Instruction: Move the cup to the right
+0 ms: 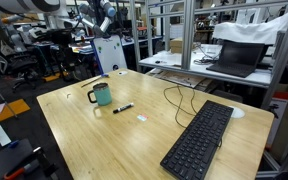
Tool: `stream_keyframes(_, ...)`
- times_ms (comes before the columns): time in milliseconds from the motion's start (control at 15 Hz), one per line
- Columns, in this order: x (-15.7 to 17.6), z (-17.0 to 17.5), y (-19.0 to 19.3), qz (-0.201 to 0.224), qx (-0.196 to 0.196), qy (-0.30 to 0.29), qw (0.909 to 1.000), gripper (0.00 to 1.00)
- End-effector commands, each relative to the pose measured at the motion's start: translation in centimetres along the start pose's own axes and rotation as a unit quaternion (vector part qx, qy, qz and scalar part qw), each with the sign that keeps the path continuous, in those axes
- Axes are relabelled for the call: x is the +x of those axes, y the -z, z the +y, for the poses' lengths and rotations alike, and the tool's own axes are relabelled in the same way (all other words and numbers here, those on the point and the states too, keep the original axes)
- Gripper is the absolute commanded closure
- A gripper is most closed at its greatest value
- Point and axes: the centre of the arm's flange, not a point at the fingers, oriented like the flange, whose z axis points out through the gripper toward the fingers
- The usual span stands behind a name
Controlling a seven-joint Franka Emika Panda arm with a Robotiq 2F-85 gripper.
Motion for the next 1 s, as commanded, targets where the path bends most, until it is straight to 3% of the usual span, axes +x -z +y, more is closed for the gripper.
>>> stream_keyframes(0, 0.0, 0.0, 0.0, -0.001, -0.001, 0.000, 1.0000, 0.00)
stream_keyframes(133, -0.1, 0.0, 0.0, -0.002, -0.002, 0.001, 1.0000, 0.00)
stream_keyframes(533, 2.6, -2.9, -6.2, 0.002, 0.006, -0.036, 0.9993, 0.00)
stream_keyframes(933, 6.0, -3.8, -10.7, 0.012, -0.020, -0.068, 0.9974, 0.00)
